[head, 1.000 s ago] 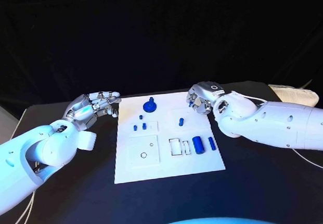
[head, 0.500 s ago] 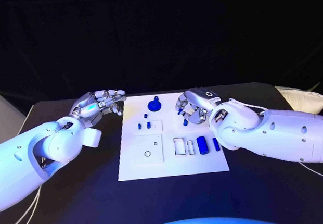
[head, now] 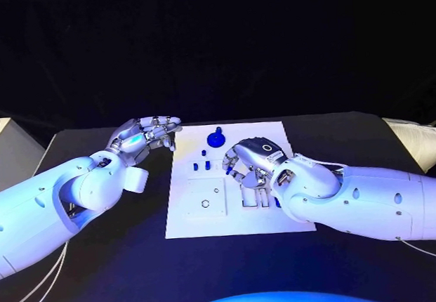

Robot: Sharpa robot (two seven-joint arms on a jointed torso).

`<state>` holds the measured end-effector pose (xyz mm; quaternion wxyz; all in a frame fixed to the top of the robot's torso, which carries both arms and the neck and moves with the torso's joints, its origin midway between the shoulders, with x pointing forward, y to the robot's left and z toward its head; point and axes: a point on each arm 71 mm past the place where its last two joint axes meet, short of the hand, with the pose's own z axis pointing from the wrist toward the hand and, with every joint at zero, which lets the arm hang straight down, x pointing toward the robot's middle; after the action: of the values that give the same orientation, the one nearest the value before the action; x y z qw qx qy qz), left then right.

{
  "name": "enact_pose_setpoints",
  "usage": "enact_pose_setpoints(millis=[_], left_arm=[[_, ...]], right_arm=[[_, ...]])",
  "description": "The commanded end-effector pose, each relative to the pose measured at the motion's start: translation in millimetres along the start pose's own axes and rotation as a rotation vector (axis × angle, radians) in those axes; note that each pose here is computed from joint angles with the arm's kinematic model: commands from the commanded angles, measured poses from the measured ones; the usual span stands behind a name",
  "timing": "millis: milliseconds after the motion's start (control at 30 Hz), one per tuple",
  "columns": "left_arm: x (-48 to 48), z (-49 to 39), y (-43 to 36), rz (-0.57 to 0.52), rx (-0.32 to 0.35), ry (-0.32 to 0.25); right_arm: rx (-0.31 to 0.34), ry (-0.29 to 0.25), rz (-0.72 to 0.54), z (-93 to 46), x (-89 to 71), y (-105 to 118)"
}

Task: Assemble the parts on the task board

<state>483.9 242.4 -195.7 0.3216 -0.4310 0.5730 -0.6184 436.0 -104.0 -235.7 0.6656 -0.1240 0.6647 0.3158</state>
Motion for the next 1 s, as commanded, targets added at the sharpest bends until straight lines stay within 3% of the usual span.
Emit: enact_pose_setpoints(millis=[33, 467, 1000], left_arm=[[2.0, 0.5, -0.8, -0.009, 0.015, -0.003], [5.5, 1.1, -0.5, -0.012, 0.015, 0.004], [5.4, 0.7, -0.5, -0.013, 0.013, 0.006]], right_arm=[[-0.043, 0.006, -0.031, 1.4, 4.5, 8], [-0.029, 0.037, -0.027, 11.3, 22.4, 16], [-0.026, 0.068, -0.022, 11.0, 34.4, 20]])
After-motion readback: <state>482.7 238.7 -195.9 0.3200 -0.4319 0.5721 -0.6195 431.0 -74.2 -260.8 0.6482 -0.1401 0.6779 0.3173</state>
